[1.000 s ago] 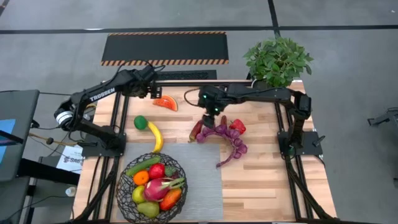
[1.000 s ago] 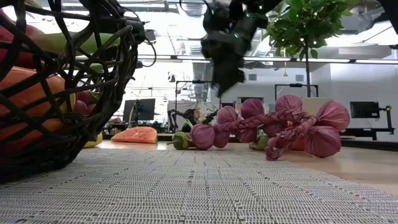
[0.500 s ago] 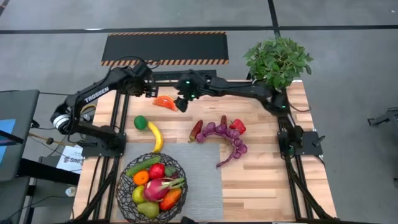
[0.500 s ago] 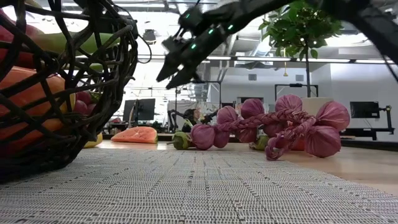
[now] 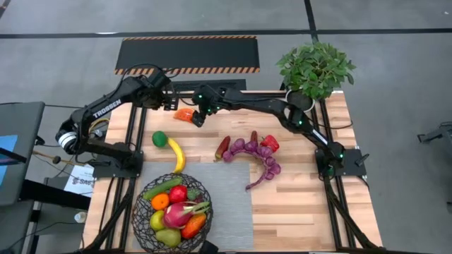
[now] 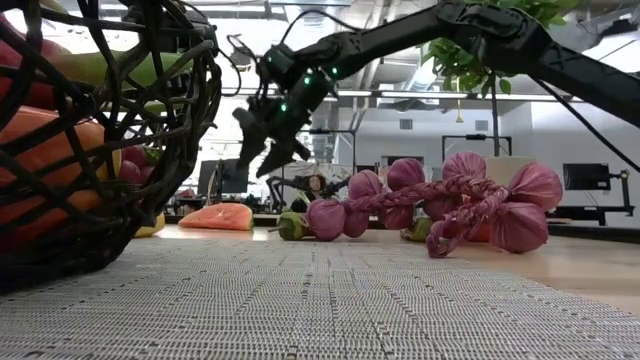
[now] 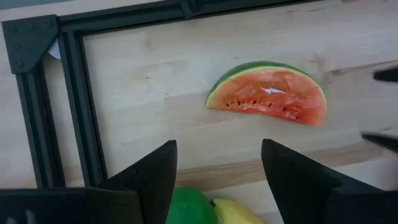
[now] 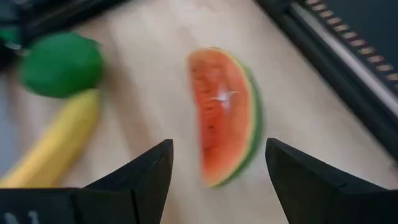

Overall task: Build produce basket
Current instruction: Move the watermelon to the center of the table

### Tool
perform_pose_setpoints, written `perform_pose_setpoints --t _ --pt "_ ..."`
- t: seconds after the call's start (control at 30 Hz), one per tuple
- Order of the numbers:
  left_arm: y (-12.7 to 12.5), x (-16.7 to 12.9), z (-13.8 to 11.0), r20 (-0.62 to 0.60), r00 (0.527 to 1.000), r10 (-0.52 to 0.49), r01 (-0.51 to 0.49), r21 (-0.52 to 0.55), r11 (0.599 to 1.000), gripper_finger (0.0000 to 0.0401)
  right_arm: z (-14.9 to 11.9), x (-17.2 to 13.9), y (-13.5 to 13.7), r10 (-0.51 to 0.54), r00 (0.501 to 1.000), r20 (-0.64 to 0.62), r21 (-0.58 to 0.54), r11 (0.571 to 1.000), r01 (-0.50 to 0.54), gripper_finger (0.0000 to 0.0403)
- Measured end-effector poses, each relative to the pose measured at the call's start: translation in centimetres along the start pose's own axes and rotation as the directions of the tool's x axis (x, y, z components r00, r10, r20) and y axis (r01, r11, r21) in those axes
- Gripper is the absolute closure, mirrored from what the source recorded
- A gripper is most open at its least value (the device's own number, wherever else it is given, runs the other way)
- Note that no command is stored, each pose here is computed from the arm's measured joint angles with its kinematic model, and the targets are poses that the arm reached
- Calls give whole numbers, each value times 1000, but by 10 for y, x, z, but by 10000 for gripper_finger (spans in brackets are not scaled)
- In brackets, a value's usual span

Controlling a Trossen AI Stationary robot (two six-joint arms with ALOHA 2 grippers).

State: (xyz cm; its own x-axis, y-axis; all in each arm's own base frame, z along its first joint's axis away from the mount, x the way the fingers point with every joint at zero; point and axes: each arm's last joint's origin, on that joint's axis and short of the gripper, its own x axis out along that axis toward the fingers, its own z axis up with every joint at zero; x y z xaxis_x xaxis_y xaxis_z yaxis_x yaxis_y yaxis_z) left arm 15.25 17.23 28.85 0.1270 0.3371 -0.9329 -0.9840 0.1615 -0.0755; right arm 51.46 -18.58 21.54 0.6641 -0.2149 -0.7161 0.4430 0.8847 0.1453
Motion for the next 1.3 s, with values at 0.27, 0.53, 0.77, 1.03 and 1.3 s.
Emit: perform_pose_setpoints --t 0.27,0.53,0.77,1.03,1.3 --pt "-3 2 8 95 995 24 -23 -7 1000 206 11 -55 8 90 989 -118 -26 995 -94 140" --pt "-29 8 24 250 962 -112 140 -98 985 357 36 -200 14 97 994 -46 -105 989 -102 219" --pt "-76 26 36 189 828 -527 543 -41 839 396 33 -289 25 120 992 33 -135 984 -114 301" --pt "-109 49 39 420 822 -385 511 -246 823 401 6 -361 42 45 999 30 -132 990 -41 358" --pt "-87 55 13 258 966 -13 55 -153 987 401 -19 -408 57 -135 987 87 -106 984 144 392"
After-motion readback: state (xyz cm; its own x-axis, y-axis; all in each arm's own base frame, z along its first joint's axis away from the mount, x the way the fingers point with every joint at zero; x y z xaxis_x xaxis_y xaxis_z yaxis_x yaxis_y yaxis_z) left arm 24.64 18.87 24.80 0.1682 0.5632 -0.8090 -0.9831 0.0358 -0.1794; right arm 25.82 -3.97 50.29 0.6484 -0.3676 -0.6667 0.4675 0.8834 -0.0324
